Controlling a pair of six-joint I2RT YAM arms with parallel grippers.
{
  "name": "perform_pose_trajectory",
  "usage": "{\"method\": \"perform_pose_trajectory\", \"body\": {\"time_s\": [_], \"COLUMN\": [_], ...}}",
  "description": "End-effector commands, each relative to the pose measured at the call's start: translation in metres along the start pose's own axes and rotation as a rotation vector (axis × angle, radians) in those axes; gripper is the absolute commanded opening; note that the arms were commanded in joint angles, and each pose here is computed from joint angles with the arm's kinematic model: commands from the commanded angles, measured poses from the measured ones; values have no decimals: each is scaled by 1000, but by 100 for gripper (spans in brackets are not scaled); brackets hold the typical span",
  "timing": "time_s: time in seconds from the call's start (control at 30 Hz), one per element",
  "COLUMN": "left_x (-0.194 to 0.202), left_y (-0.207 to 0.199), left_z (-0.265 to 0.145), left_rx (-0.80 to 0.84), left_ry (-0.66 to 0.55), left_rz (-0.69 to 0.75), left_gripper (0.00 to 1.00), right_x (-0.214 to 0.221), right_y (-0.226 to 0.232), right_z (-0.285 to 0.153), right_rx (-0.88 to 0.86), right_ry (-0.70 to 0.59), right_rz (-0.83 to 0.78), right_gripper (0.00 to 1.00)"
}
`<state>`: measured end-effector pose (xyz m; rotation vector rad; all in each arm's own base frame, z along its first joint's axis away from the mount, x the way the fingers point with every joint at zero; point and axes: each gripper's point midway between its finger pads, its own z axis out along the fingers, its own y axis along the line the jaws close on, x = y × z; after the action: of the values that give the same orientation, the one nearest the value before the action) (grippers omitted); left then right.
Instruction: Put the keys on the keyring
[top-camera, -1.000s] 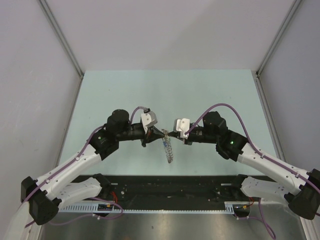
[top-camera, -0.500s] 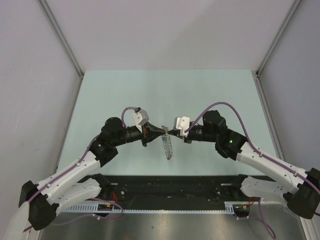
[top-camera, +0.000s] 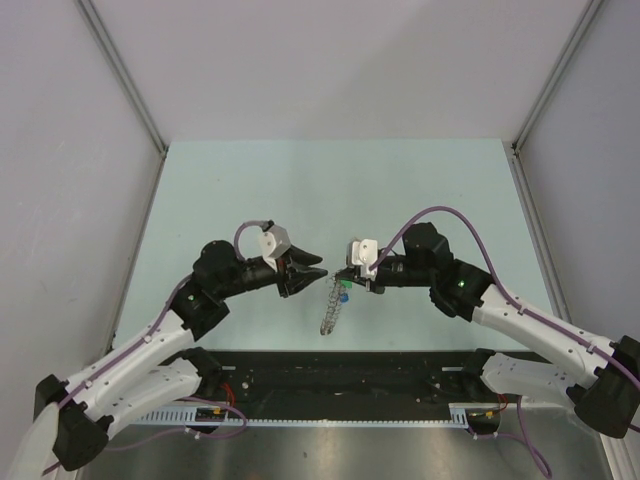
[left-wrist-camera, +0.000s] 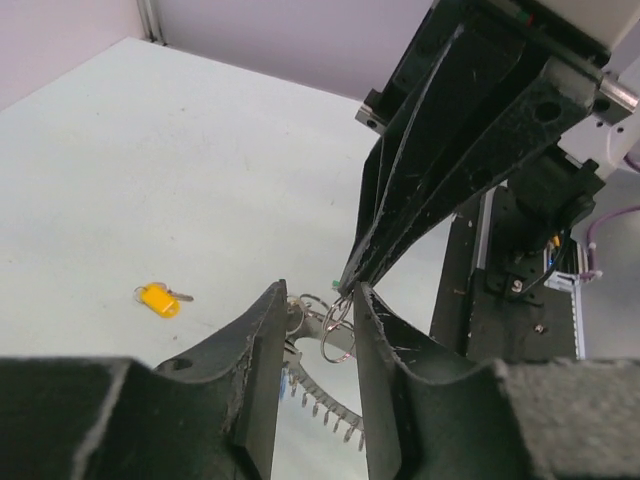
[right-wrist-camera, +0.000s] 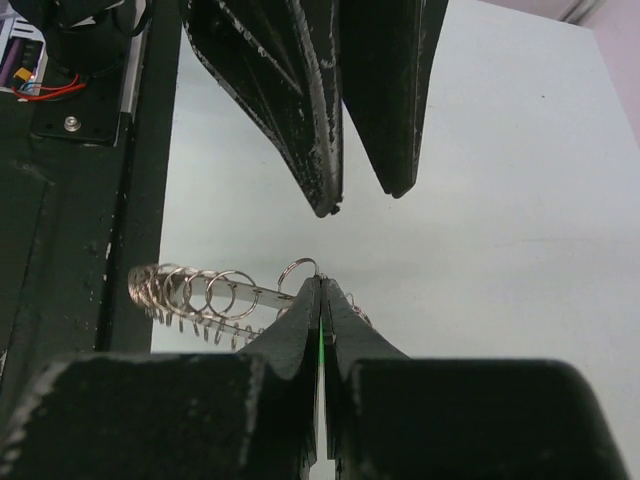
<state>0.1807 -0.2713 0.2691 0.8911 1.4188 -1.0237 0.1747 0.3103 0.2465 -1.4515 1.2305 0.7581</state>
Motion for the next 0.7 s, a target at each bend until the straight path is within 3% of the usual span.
{"method": "perform_pose_trajectory", "body": {"time_s": [0.0,0.07,0.2,0.67], "left_x": [-4,8,6,36], "left_y": [-7,-13,-17,-11], "left_z": [-6,-8,-7,15], "left_rx": [66,126,198,332], "left_ry": [61,130,203,346], "left_rz": [97,128,201,148], "left_gripper": [42,48,49,33], "right_x": [-23,-23,-22,-23], "right_y": [-1,0,4,9], "right_z": [-4,-4,-4,-4], "right_rx": [-9,-17,-41,-69], "right_ry": [-72,-65,-57,-59], "right_rz": [-58,-58,-56,-58], "right_gripper": [0,0,0,0]}}
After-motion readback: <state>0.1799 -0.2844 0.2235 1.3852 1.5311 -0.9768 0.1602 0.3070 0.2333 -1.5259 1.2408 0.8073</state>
